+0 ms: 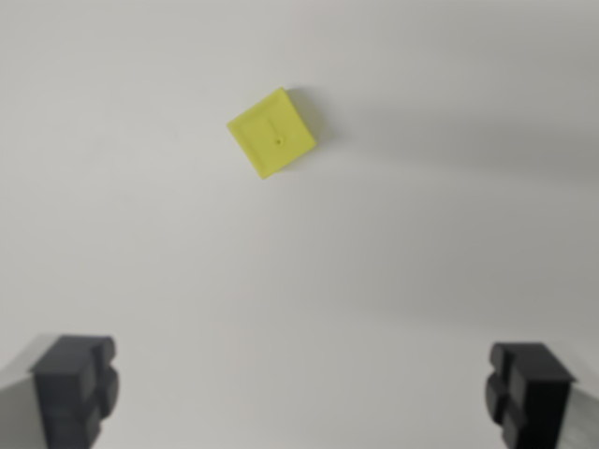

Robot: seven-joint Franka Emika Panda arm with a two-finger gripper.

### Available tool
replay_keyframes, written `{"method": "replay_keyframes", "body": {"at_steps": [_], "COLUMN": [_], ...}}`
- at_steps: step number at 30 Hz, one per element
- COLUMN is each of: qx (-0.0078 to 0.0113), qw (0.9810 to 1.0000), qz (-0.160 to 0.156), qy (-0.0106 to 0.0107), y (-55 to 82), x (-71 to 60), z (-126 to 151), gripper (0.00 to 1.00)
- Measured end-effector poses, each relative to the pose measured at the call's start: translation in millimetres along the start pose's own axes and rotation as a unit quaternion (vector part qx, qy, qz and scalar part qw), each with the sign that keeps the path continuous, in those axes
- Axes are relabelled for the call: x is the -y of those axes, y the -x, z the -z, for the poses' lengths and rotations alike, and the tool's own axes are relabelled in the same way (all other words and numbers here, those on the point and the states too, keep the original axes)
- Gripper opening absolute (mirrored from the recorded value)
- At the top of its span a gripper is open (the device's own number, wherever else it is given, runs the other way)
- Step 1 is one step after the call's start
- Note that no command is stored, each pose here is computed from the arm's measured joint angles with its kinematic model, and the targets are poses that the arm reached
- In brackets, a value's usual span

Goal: Pick yellow cube

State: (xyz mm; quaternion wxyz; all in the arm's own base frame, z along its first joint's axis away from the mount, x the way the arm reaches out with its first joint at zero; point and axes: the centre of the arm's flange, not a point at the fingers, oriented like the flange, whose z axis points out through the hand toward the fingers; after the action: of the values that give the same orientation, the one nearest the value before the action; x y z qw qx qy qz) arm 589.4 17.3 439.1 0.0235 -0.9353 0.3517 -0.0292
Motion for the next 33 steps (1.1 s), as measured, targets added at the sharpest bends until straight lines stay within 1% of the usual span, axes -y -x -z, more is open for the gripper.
{"method": "replay_keyframes", "body": {"at_steps": [6, 16, 24, 33], "qx": [0.0015, 0.0045, 0.0064, 0.0086], "qw": [0.9999, 0.9991, 0.9979, 0.9960], "qz": [0.016, 0.043, 0.065, 0.088], "qy": [0.0010, 0.0034, 0.0051, 0.0070], "y": [-0.1, -0.2, -0.4, -0.4], "x": [2.4, 6.3, 9.5, 12.9], "z": [-15, -41, -61, -82], "gripper": [1.00, 1.00, 1.00, 1.00]}}
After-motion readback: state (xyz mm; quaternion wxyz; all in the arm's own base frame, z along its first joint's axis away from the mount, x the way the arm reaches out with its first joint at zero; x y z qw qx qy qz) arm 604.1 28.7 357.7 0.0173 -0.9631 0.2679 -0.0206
